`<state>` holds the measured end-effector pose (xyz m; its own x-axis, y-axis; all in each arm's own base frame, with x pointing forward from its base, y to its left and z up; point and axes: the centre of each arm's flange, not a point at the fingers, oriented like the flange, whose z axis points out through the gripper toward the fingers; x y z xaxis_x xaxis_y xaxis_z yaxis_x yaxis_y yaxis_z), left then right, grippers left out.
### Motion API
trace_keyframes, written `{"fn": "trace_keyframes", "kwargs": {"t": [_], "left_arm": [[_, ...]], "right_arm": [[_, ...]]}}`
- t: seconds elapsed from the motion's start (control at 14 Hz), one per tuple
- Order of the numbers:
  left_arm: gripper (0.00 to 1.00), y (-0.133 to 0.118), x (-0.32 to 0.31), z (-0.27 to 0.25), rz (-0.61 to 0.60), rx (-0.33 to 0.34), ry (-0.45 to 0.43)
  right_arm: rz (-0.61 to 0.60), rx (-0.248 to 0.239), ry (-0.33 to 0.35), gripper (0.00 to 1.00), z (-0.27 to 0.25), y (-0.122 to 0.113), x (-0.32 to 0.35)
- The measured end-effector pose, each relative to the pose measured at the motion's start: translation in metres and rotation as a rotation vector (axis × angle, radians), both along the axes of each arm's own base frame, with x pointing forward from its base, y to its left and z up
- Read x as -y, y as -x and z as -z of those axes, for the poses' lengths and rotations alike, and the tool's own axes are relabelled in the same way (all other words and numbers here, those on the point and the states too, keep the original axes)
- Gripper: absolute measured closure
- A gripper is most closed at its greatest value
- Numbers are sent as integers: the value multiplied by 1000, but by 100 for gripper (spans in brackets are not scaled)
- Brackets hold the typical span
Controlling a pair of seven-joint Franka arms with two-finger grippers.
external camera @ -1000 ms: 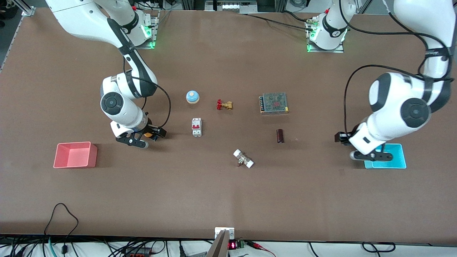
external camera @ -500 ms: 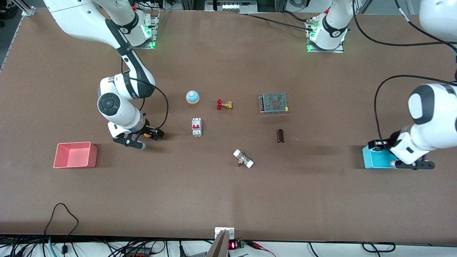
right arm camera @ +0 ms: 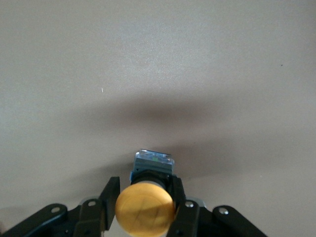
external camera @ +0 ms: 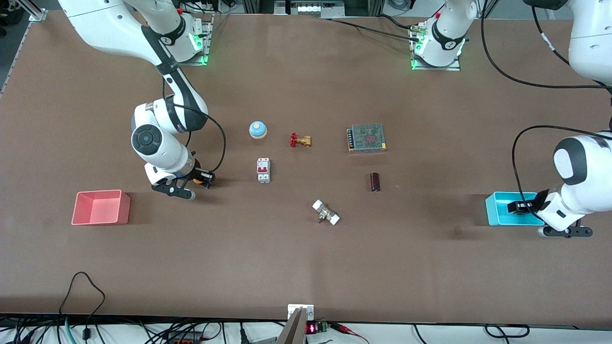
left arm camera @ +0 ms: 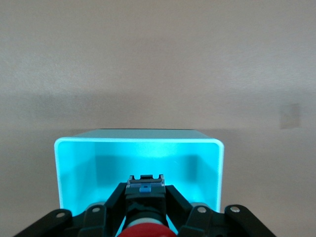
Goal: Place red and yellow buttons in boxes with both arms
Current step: 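Carry the yellow button with the right gripper over the pink box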
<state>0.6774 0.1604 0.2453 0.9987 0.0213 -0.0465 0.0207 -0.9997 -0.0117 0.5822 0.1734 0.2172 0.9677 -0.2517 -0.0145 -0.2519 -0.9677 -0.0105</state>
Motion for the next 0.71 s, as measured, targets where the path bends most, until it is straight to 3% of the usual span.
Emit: {"fn": "trace_keyframes", "kwargs": {"t": [0.14,0.5,0.71], "left_arm": [[62,3,-4,13,1,-17,6],[62,6,-8,40,-4,-29,14],[62,7,-11,47,-9,-30,16]], "right_arm": [[-1,0,1,63,0,0,0],[-85,22,3,63,-19,-14,12],[-252,8,21,63,-90,-42,61]]}}
